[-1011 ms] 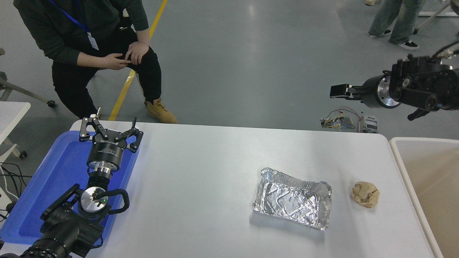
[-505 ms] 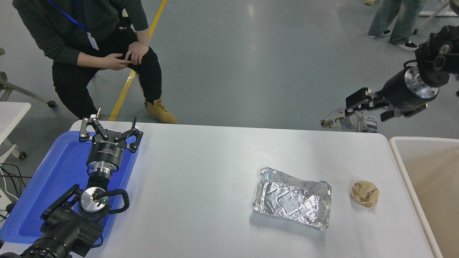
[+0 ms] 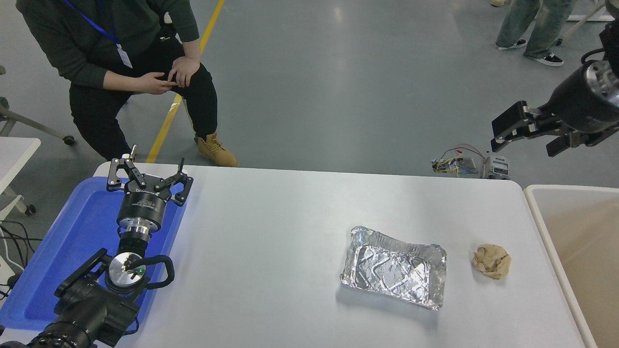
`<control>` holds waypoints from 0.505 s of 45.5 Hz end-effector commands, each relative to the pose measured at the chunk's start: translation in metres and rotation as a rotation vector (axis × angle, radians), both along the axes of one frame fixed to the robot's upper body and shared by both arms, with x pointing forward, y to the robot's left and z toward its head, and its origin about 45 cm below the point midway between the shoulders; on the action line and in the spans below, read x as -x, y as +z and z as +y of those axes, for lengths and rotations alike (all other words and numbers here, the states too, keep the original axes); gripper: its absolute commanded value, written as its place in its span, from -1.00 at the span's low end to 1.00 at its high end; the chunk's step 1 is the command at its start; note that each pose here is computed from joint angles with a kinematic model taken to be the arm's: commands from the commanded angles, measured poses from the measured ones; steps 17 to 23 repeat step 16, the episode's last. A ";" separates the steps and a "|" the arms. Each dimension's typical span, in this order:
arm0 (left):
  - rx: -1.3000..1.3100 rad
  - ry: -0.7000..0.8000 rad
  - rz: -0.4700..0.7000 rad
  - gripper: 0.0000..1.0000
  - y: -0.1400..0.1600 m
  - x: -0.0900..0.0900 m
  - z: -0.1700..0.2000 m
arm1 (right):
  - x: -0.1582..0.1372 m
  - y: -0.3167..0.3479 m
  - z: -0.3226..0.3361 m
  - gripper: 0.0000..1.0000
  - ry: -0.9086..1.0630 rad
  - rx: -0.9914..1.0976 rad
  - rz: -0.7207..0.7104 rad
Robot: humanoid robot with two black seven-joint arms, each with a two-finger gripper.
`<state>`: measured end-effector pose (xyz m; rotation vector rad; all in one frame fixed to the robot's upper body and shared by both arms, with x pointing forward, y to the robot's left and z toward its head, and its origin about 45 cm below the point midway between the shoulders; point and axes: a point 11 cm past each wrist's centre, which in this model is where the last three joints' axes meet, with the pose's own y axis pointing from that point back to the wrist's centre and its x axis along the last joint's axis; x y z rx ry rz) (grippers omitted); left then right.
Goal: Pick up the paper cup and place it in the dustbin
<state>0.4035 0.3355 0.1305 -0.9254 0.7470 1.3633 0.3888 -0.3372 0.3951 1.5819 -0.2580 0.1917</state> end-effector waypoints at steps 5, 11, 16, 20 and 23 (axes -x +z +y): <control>0.000 0.000 0.000 1.00 0.000 0.000 0.000 | 0.009 -0.015 0.010 1.00 0.024 0.003 0.060; 0.000 0.000 0.000 1.00 0.000 0.000 0.000 | 0.008 -0.017 0.016 1.00 0.039 0.013 0.068; 0.000 0.000 0.000 1.00 0.000 0.000 0.000 | 0.007 -0.015 0.020 1.00 0.049 0.005 0.062; 0.000 0.000 0.000 1.00 0.000 0.000 0.000 | 0.007 -0.015 0.020 1.00 0.049 0.005 0.062; 0.000 0.000 0.000 1.00 0.000 0.000 0.000 | 0.007 -0.015 0.020 1.00 0.049 0.005 0.062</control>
